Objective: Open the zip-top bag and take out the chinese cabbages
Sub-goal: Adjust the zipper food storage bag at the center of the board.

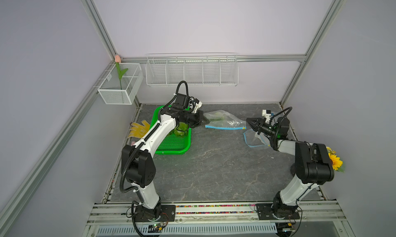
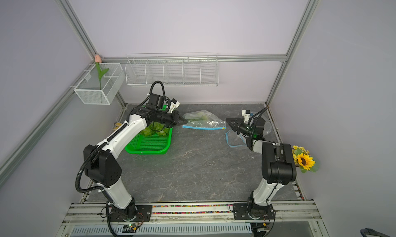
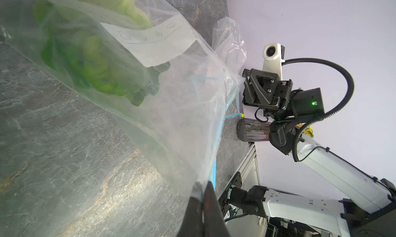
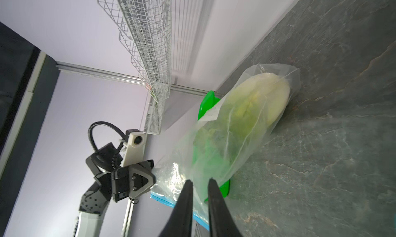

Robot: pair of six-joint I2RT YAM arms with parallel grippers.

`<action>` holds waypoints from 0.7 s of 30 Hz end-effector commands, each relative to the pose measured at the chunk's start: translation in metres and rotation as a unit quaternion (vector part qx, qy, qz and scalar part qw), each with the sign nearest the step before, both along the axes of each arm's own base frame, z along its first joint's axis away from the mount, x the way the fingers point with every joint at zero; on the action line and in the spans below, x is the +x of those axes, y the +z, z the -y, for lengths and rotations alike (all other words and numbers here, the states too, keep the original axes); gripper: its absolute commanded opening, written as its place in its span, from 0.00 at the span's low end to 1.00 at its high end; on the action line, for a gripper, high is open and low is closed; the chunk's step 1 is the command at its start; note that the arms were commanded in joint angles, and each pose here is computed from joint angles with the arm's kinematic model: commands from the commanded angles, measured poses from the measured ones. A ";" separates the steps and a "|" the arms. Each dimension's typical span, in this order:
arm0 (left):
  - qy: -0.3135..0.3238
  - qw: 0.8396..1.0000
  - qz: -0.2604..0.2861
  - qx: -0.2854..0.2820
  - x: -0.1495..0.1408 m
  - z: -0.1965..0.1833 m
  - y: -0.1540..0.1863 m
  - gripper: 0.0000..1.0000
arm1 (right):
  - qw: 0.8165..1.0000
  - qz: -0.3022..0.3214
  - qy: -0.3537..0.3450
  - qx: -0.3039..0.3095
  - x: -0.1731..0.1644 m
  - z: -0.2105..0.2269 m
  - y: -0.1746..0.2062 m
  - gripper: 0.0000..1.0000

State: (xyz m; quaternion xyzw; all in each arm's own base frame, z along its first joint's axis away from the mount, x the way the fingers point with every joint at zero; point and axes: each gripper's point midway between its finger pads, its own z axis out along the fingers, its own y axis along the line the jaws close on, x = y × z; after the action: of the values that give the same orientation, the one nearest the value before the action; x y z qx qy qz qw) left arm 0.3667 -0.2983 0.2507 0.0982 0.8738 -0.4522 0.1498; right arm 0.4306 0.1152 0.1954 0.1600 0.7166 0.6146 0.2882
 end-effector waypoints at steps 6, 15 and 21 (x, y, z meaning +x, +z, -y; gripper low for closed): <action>-0.003 1.000 0.007 -0.004 -0.001 0.000 0.002 0.00 | 0.988 -0.041 0.008 -0.150 -0.022 0.001 -0.032 0.83; -0.012 1.000 -0.003 -0.008 -0.003 0.003 -0.003 0.00 | 0.984 0.011 0.067 -0.167 -0.015 -0.038 -0.007 0.73; -0.016 1.000 -0.004 -0.002 -0.005 0.000 -0.007 0.00 | 0.987 0.027 0.068 -0.144 -0.011 -0.037 0.014 0.31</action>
State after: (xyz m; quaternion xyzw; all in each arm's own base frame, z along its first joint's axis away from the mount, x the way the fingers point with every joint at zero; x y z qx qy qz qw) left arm 0.3657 -0.2988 0.2475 0.0997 0.8729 -0.4547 0.1465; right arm 0.4199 0.1508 0.2007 0.0585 0.8065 0.5136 0.2868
